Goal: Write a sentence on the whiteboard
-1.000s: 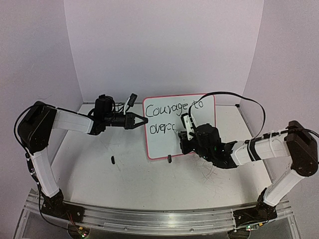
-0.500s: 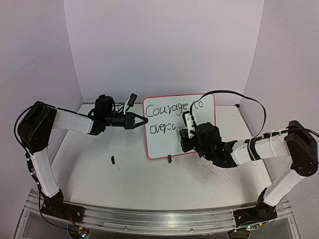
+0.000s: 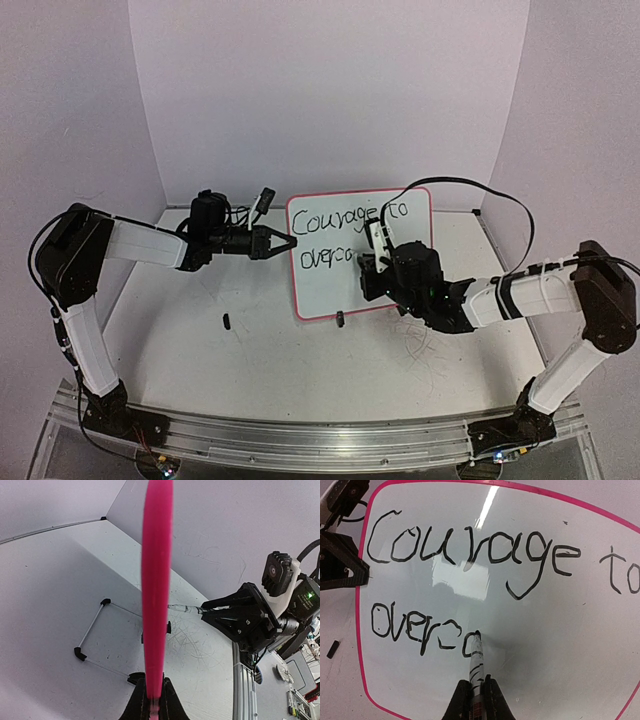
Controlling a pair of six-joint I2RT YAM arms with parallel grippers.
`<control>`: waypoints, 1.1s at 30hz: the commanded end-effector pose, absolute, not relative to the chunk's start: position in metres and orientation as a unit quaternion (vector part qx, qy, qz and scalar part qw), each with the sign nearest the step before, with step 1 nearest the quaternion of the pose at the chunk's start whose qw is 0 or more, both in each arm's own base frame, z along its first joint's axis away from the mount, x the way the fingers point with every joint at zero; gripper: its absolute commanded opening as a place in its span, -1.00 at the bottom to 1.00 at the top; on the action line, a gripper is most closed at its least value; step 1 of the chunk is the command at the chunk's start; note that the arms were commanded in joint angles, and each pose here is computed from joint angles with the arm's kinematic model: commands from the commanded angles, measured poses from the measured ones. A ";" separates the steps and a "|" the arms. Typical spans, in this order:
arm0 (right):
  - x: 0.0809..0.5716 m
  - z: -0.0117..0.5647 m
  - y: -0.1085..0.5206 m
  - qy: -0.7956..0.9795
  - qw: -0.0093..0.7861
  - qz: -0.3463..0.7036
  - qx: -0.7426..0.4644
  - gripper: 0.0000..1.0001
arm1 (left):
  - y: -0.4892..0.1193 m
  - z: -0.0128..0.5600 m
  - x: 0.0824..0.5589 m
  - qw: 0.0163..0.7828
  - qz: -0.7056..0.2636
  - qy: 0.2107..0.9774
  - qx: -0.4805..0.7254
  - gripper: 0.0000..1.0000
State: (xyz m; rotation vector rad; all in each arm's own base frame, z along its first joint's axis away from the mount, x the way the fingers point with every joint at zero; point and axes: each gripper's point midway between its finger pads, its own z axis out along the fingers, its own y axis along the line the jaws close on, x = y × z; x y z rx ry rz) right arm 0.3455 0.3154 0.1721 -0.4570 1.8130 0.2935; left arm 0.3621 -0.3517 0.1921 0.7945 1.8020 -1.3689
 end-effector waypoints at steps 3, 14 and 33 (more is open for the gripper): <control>0.340 0.184 0.317 0.765 0.595 0.139 -0.201 -1.00 | -0.361 0.217 0.349 0.377 -0.543 0.664 0.349 -1.00; 0.349 0.199 0.302 0.760 0.611 0.129 -0.180 -1.00 | -0.360 0.218 0.349 0.378 -0.543 0.663 0.349 -1.00; 0.356 0.180 0.305 0.773 0.598 0.112 -0.181 -1.00 | -0.360 0.218 0.349 0.378 -0.543 0.663 0.349 -1.00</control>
